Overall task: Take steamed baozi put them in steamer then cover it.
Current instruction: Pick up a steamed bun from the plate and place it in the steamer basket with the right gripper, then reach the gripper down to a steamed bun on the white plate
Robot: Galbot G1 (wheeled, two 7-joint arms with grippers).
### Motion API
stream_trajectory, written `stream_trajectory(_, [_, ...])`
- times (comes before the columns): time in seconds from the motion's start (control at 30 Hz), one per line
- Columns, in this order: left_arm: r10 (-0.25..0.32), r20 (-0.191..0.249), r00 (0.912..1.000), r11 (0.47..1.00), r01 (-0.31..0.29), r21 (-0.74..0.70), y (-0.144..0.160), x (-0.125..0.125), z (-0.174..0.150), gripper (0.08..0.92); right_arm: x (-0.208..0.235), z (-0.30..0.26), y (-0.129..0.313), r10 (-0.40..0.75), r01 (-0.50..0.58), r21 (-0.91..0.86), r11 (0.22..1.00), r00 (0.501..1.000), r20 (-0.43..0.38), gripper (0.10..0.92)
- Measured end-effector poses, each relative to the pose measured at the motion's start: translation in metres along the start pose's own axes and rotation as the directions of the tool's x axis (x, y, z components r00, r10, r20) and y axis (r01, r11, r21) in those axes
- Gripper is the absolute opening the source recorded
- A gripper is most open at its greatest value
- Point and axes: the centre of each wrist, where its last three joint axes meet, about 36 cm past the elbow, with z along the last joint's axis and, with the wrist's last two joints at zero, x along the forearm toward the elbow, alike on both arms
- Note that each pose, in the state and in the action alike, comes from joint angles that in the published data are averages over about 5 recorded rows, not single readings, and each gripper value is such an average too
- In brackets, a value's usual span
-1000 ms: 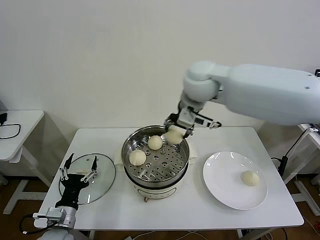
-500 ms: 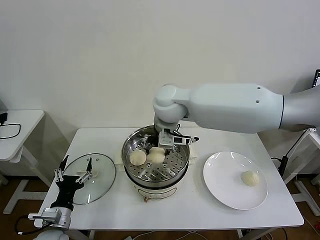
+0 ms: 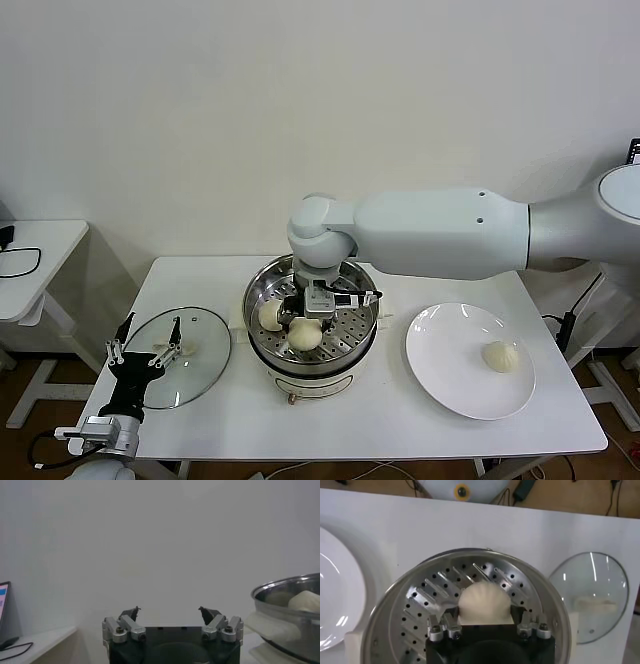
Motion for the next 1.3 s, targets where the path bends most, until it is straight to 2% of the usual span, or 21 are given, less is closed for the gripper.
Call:
stream_trajectory(0.47, [-0.004, -0.004, 1.0, 1.0, 0.004, -0.002, 0.002, 0.001, 0.001, 0.823, -0.024, -0.003, -0.006, -0.022, 0.022, 0.005, 1.0, 0.999, 0.028, 0.745])
stream_trajectory(0.63, [-0.003, -0.003, 1.0, 1.0, 0.003, 0.001, 0.001, 0.001, 0.001, 0.823, -0.022, -0.003, -0.006, -0.022, 0.022, 0.0, 1.0, 1.0, 0.023, 0.811])
stream_trajectory(0.83, [0.0, -0.001, 1.0, 1.0, 0.0, 0.004, -0.001, 0.001, 0.0, 0.823, -0.004, 0.001, 0.003, -0.006, 0.006, -0.033, 0.999, 1.0, 0.009, 0.822])
stream_trajectory(1.1, [0.005, 0.008, 1.0, 1.0, -0.005, 0.007, -0.005, 0.003, -0.005, 0.823, 0.049, 0.015, 0.058, 0.004, -0.01, -0.21, 0.978, 1.0, -0.031, 0.823])
stream_trajectory(1.3, [0.014, 0.015, 0.9998, 1.0, -0.014, 0.005, -0.011, 0.003, -0.007, 0.823, 0.078, 0.019, 0.135, 0.008, -0.03, -0.48, 0.877, 0.999, -0.049, 0.823])
